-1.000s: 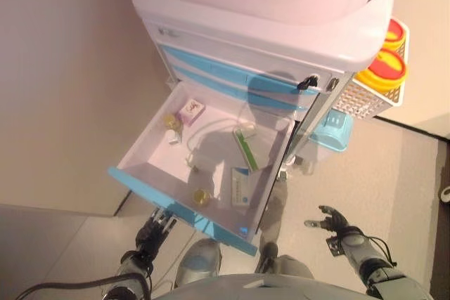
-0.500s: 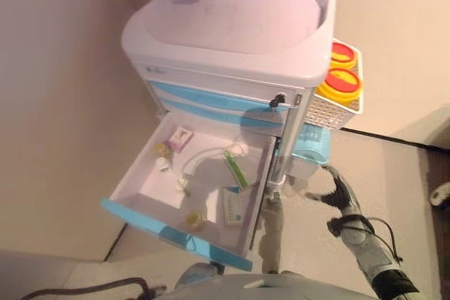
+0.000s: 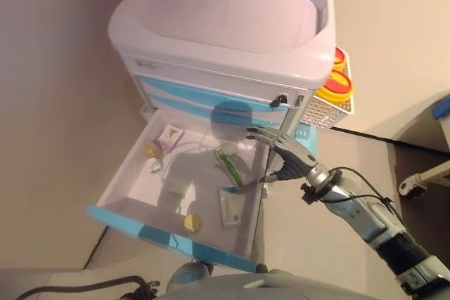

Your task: Open the drawer and pick up the medicine

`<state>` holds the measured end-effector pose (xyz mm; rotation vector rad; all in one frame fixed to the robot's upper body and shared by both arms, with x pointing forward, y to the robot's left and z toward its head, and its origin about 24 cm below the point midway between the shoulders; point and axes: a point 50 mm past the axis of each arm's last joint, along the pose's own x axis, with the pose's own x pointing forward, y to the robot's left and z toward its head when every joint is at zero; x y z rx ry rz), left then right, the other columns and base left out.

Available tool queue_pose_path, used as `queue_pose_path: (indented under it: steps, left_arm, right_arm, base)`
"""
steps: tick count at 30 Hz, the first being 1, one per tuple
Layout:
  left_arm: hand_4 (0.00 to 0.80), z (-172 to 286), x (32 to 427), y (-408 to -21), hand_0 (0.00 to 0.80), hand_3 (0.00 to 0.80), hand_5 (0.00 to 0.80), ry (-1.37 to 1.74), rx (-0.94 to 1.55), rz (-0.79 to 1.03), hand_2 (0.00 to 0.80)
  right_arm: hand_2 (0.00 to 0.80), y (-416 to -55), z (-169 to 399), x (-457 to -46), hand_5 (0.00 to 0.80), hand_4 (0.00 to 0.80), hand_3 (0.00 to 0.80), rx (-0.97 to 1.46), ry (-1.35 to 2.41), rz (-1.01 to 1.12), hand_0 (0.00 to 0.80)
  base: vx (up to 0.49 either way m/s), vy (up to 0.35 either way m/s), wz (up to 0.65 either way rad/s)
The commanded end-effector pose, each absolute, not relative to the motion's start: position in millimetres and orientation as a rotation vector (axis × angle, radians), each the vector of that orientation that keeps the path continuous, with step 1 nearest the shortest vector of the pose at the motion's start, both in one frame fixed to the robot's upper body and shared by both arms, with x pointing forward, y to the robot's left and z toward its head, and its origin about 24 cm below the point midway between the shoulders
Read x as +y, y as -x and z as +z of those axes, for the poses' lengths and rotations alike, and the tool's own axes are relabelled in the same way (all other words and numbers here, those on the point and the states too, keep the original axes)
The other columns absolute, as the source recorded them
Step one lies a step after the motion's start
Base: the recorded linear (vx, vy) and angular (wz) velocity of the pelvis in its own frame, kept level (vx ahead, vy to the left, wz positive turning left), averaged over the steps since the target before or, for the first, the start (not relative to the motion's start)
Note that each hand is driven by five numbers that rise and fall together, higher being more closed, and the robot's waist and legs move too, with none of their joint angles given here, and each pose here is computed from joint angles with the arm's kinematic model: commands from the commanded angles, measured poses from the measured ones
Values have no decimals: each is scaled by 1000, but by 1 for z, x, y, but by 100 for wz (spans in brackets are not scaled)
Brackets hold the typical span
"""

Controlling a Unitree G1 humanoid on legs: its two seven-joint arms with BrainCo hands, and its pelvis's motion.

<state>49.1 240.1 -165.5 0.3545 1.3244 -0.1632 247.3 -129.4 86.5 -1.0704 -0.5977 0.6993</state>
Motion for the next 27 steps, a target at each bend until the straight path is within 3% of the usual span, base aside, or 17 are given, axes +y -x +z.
queue_pose_path:
  steps: [1,13,27]
  left_arm:
    - [0,-161,250,-70,0,0,0,-349,1293,-107,0]
    - [0,-161,251,-64,0,0,0,-297,1308,-89,0]
    - [0,-159,257,-58,0,0,0,-330,1297,-111,0]
  right_arm:
    - [0,-250,116,-97,0,0,0,-789,1058,768,0]
    - [0,-279,74,-70,0,0,0,-607,1284,881,0]
    - [0,-306,21,-72,0,0,0,-353,1481,761,0]
  base:
    - [7,9,27]
    - [22,8,30]
    - [33,17,31]
